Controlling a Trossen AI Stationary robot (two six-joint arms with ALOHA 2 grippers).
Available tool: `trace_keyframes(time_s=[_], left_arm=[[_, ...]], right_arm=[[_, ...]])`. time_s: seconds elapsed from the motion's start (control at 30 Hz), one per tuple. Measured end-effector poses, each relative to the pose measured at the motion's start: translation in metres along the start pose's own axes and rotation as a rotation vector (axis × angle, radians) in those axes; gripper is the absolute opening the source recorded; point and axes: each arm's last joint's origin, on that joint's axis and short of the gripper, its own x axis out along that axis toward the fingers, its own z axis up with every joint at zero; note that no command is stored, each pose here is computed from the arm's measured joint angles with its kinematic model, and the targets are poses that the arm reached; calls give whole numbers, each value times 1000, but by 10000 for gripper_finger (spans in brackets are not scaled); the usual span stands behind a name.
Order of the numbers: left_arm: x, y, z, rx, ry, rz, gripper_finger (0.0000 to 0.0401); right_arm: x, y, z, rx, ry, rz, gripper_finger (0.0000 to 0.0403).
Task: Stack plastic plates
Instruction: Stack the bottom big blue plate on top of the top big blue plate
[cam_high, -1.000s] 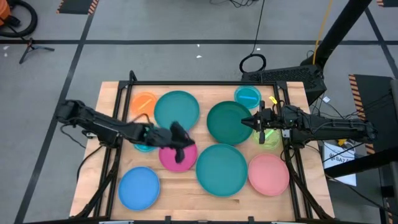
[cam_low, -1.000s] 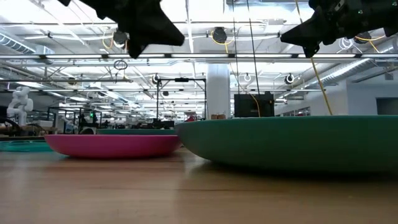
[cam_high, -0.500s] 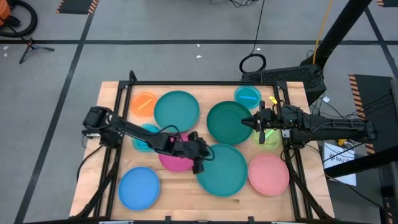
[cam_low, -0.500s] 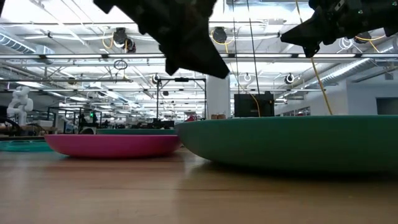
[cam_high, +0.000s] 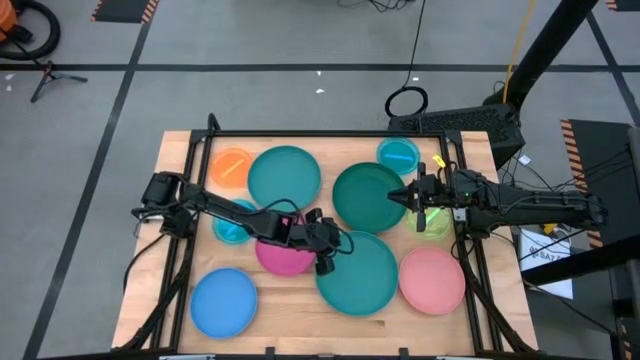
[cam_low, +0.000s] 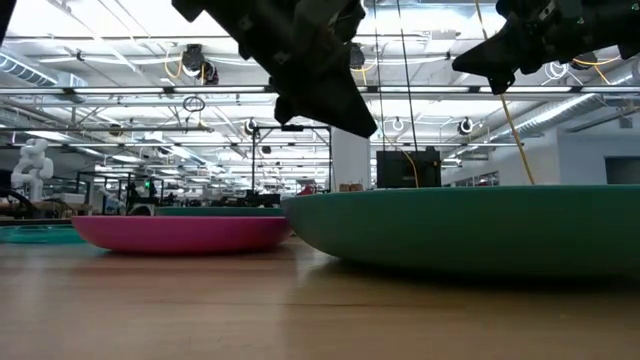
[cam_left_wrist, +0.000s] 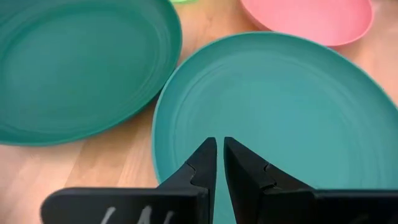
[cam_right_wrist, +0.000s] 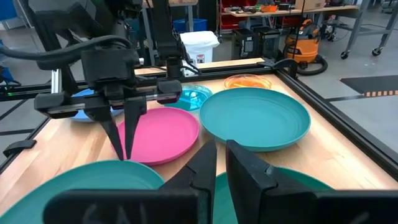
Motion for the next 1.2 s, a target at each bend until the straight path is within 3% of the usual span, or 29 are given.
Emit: trace_keyframes(time_s=[0.23,0.5,0.63,0.9,1.2], left_arm=[[0,3,-2,-23,32,16,53],[0,3,-4,-70,39,25,157],[0,5,-3,-73,33,40,191],[4,8,-3,-32,22,76,200],[30,10,-15,-13,36,82,200]], right_arm=[[0,0,0,0,0,0,29],[0,0,0,0,1,0,29],[0,0,0,-1,1,0,29],[0,0,0,-1,1,0,29],[0,0,-3,0,29,-4,29]])
